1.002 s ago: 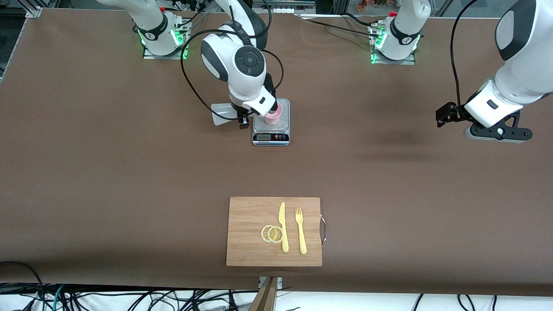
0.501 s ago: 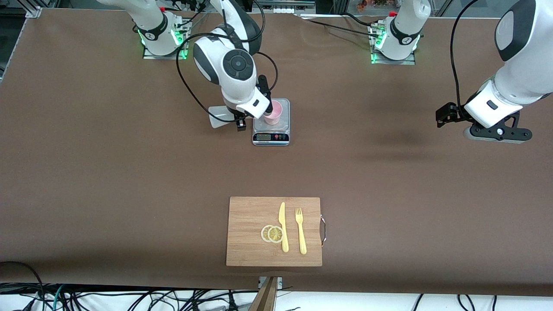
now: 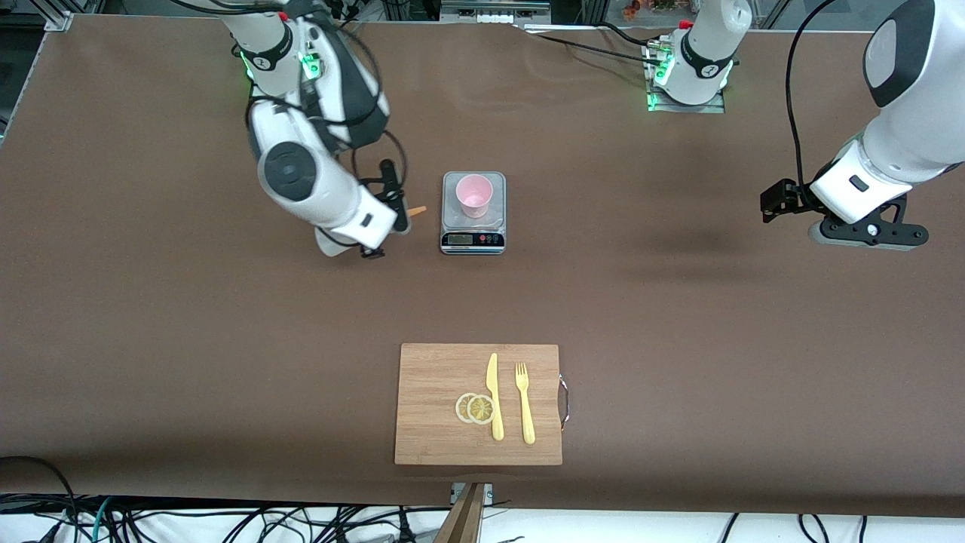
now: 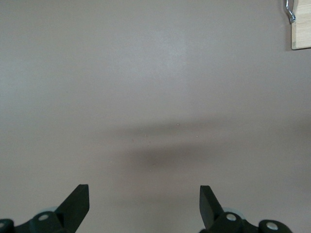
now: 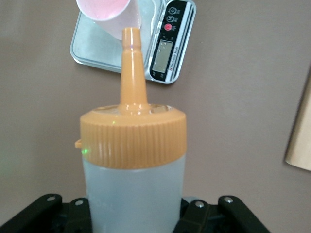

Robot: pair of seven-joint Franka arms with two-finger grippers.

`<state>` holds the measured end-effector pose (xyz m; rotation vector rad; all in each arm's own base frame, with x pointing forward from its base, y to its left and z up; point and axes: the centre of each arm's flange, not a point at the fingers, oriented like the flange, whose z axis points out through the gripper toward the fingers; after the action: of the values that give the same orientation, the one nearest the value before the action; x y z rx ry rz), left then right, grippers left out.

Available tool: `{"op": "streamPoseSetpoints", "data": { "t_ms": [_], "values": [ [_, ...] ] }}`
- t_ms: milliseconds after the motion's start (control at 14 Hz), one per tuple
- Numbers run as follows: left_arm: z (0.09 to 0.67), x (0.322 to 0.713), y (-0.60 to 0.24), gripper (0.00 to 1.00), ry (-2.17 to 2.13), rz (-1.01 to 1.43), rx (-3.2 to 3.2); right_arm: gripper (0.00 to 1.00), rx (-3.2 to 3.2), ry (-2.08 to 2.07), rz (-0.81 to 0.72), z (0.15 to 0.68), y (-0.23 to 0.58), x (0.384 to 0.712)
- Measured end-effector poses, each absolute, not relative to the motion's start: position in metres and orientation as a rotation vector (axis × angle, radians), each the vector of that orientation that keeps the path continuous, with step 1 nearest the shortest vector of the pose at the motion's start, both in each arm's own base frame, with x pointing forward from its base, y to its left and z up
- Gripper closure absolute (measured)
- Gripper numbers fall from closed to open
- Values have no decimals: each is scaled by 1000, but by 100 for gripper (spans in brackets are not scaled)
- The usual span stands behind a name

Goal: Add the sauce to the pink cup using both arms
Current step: 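Carry the bottle with the right gripper back beside the scale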

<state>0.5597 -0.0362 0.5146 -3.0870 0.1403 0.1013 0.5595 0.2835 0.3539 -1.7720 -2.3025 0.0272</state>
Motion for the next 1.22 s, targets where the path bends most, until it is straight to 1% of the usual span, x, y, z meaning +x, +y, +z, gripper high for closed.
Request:
{"op": "streamPoseSetpoints", "data": {
  "t_ms": [286,573,930,1217],
  "values": [
    [514,560,-36,0,140,102,-3087,78,-1656,-2195,-200,338,203,585],
    [514,560,-36,0,140,103,-3087,78,-1519,-2070,-374,317,129,593],
    [514,560,-36,0,140,104,-3087,78,-1330,-1817,-643,268,35,585],
    [514,560,-36,0,140,104,-3087,78,-1254,-1662,-754,226,-15,569]
  ]
}}
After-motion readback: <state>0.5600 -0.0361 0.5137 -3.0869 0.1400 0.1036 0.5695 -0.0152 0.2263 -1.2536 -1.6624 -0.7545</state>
